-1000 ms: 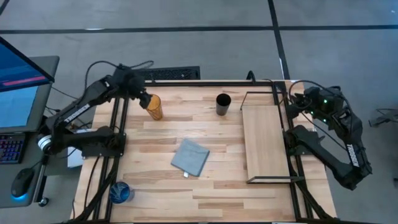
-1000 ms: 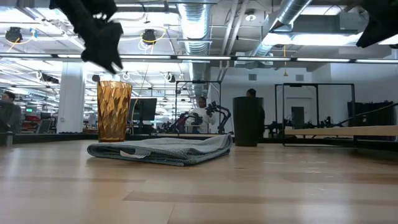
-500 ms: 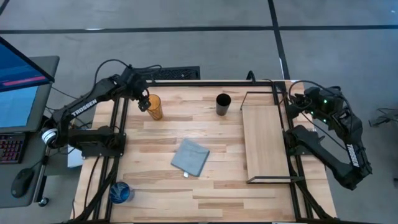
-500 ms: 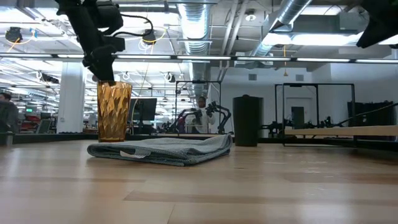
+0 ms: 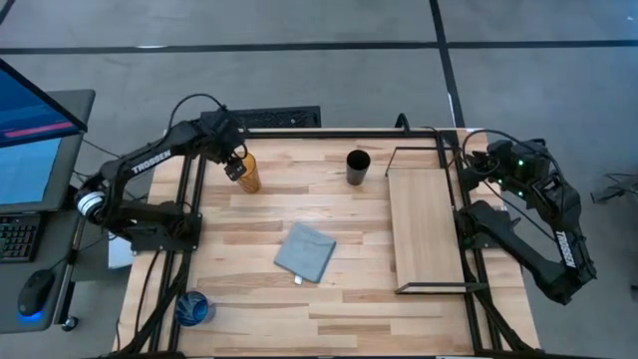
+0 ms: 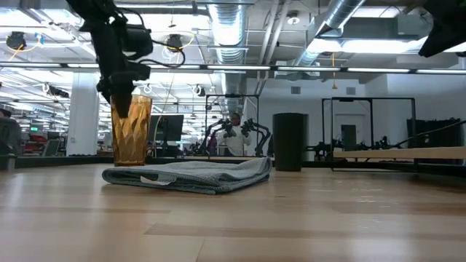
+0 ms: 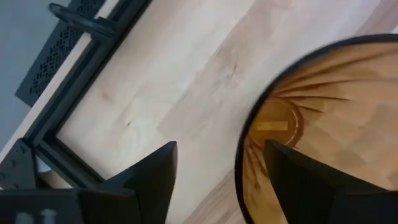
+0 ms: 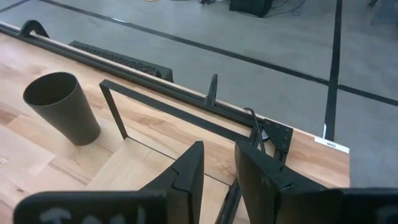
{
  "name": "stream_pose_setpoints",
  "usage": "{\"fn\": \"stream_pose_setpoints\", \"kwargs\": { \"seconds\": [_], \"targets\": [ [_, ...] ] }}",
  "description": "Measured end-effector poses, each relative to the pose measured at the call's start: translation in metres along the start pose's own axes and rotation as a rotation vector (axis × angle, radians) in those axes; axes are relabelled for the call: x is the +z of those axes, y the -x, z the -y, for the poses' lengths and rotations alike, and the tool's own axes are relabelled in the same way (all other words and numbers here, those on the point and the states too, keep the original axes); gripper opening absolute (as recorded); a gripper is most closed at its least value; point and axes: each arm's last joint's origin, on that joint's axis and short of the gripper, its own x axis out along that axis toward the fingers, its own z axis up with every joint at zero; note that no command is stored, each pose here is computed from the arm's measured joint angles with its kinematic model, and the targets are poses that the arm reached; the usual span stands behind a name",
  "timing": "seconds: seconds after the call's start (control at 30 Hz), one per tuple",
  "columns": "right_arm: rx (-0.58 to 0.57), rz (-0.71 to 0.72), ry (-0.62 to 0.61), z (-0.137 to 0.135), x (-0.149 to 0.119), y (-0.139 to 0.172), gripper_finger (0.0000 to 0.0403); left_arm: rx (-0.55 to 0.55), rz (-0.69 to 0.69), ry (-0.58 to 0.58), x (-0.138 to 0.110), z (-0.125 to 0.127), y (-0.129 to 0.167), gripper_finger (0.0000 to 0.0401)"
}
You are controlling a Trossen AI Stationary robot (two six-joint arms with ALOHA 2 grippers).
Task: Stack small to large cups/mugs on shelf
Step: Put the brown cup on the shelf
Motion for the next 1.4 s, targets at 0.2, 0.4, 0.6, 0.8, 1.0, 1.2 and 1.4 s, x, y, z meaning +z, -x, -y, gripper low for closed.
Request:
{"fn": "stream_pose_setpoints", "kwargs": {
  "seconds": [0.2,0.4,0.6,0.8,1.0,1.2,1.4],
  "targets": [
    [0.000,0.001,-0.002,0.000,0.000,0.000,0.0113,-0.020,-0.008,-0.028,0.005,0.002,-0.008,0.0148],
    [0.000,0.001,-0.001,0.000,0.000,0.000,0.0113,-0.036,-0.004,-0.082,0.005,0.003,-0.008,0.0031],
    [0.000,0.013,-0.008,0.000,0.001,0.000,0.0113,-0.062,0.055,-0.085,0.012,0.003,-0.004,0.0007],
    [0.000,0.013,-0.061,0.000,0.001,0.000,0.0113,-0.071,0.253,-0.069,0.047,-0.004,0.043,0.0002],
    [0.000,0.013,-0.086,0.000,0.001,0.000,0.0113,-0.150,0.531,-0.070,0.078,-0.007,0.113,0.0001],
    [0.000,0.018,-0.090,0.000,0.002,0.000,0.0113,-0.255,0.741,-0.112,0.105,0.002,0.172,0.0001],
    [0.000,0.028,-0.090,0.000,0.003,0.000,0.0113,-0.296,0.769,-0.223,0.141,0.020,0.191,0.0000]
  ]
}}
